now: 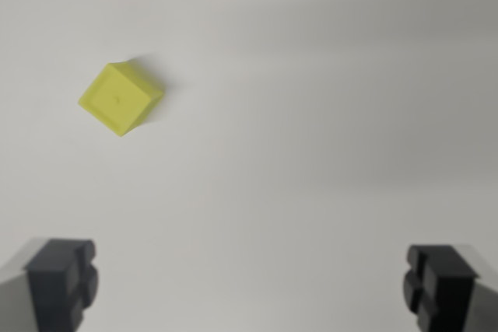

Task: Pick yellow cube

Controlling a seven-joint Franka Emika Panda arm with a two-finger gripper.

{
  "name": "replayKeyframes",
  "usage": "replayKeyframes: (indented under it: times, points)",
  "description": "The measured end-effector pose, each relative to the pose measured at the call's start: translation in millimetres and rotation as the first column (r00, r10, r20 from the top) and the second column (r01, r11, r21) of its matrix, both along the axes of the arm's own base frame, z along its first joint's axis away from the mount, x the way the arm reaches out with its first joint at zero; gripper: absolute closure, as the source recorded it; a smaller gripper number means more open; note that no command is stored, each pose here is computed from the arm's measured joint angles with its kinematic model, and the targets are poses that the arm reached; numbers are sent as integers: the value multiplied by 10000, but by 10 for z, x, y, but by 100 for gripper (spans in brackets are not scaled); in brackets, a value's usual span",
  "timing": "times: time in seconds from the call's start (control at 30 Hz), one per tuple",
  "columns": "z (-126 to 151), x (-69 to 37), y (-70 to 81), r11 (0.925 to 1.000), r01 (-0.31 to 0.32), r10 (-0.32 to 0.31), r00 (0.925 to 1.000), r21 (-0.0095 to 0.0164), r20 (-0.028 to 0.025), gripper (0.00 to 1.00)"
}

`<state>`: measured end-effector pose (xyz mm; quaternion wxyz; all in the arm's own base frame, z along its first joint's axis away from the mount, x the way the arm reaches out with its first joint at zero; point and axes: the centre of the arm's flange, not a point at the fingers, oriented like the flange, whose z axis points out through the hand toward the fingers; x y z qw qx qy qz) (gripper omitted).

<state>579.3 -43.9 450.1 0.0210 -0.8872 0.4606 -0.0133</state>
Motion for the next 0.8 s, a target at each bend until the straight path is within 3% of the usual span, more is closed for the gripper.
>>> replayKeyframes:
  times: [0.2, 0.8]
  points:
    - [-7, 4, 9, 10000, -62, 62, 10000, -2, -8, 0]
    - [-426, 39, 229, 9911, -1332, 1332, 9911, -61, -50, 0]
